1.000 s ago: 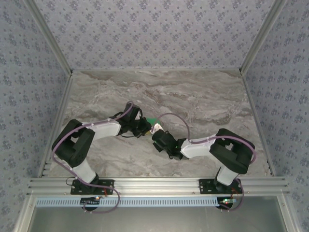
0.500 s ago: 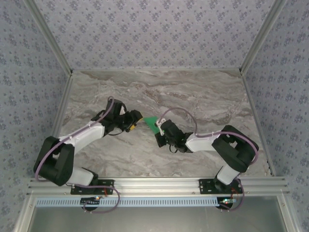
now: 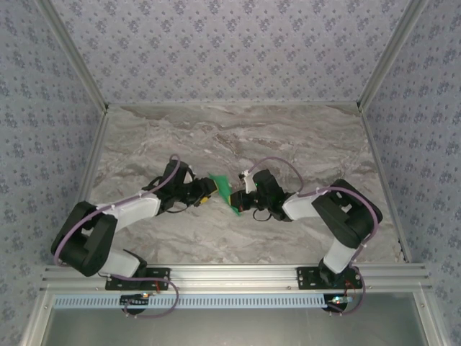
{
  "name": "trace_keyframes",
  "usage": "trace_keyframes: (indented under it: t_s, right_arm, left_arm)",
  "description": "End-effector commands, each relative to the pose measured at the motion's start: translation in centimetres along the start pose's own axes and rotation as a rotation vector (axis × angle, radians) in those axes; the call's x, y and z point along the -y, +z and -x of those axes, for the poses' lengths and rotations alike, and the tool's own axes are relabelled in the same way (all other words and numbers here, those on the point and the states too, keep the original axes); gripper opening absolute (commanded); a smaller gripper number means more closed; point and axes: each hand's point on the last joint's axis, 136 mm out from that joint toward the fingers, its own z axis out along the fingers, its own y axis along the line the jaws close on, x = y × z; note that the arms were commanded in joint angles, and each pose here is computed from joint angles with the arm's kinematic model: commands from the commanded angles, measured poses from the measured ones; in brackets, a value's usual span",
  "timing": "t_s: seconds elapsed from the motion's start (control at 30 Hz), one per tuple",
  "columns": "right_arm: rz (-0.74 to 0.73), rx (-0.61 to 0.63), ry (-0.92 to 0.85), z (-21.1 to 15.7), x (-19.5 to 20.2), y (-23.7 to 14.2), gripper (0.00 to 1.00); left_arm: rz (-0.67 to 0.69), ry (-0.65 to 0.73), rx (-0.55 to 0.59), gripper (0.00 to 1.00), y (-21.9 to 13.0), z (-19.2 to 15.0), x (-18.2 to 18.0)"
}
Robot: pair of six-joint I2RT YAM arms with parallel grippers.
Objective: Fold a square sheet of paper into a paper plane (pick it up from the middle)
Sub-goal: Fold the wing for the fifth time at the center of the table.
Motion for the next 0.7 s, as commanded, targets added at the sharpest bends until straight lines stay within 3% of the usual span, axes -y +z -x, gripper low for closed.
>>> trace_keyframes:
  t_s: [0.0, 0.67]
  right_arm:
    - [0.087, -0.023, 0.090, -0.2, -0.9, 0.3, 0.00]
    - [0.115, -0.082, 0.305, -1.1, 1.7, 1.2, 0.00]
  left_arm:
    - [-0.078, 0.055, 0.002, 0.44, 0.8, 0.2, 2.0]
    - [-0.132, 0.091, -0.044, 0.33, 3.9, -1.1, 1.4]
